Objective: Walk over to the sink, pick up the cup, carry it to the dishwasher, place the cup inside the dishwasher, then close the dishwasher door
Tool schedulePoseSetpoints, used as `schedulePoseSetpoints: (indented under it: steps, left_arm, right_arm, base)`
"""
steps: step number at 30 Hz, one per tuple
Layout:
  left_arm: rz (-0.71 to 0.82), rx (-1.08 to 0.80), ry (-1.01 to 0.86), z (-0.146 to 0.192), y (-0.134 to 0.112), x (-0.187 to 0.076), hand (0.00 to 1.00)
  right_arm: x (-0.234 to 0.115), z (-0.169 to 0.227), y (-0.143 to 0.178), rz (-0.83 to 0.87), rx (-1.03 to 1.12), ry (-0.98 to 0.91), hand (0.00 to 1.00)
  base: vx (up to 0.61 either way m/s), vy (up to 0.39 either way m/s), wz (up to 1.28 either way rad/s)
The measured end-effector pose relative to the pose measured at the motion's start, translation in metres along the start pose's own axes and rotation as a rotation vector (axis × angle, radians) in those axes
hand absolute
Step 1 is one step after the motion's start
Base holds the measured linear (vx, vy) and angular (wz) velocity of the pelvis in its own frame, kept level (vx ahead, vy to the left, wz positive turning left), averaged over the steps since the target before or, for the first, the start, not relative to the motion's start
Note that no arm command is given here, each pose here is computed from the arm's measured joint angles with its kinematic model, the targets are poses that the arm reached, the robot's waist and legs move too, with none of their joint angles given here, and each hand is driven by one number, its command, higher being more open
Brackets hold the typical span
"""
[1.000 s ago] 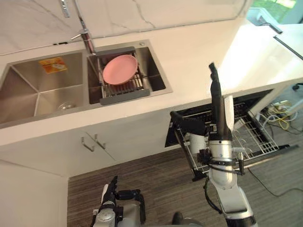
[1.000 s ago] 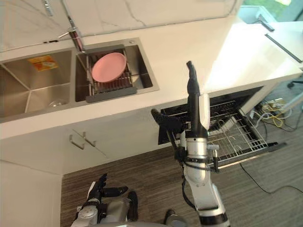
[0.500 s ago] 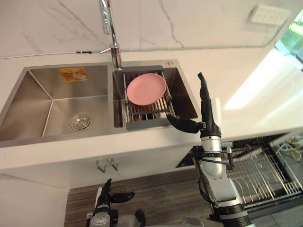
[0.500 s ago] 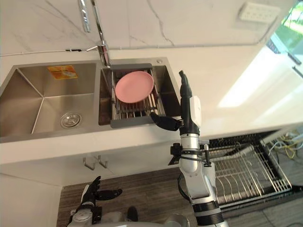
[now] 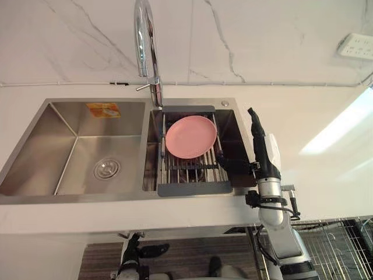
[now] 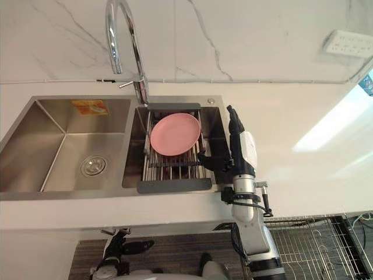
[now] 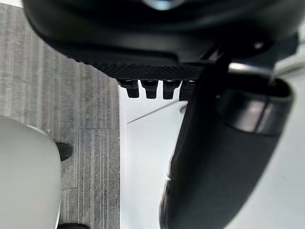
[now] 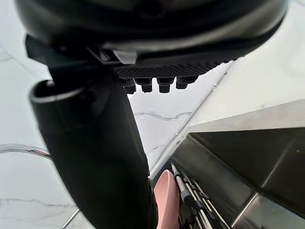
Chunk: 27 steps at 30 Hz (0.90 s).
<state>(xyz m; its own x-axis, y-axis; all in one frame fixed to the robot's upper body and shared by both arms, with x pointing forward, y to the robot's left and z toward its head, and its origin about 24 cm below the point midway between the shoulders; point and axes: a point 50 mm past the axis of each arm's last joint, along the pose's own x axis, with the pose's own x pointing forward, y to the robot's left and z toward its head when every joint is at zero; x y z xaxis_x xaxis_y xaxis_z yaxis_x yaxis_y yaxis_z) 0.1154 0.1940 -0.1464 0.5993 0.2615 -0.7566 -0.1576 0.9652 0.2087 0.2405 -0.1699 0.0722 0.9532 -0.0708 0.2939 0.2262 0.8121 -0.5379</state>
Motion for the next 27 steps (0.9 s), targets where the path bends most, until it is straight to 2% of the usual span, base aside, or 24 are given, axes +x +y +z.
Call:
schedulePoseSetpoints:
  steps: [11, 12, 27]
  left_arm:
    - [-0.014, 0.005, 0.007, 0.0, -0.001, 0.0, 1.0]
    - [-0.001, 0.02, -0.002, 0.006, 0.005, 0.005, 1.0]
    - [0.019, -0.018, 0.004, 0.001, 0.007, 0.002, 1.0]
  right_arm:
    - [0.0, -0.003, -0.003, 0.001, -0.001, 0.015, 1.0]
    - [-0.002, -0.012, 0.001, 0.022, -0.017, 0.052, 1.0]
    - [-0.006, -0.007, 0.014, 0.046, 0.038, 0.055, 1.0]
  base:
    - [0.01, 0.007, 0.11]
    - [0.0, 0.0, 0.0]
    - [-0.02, 0.002, -0.07]
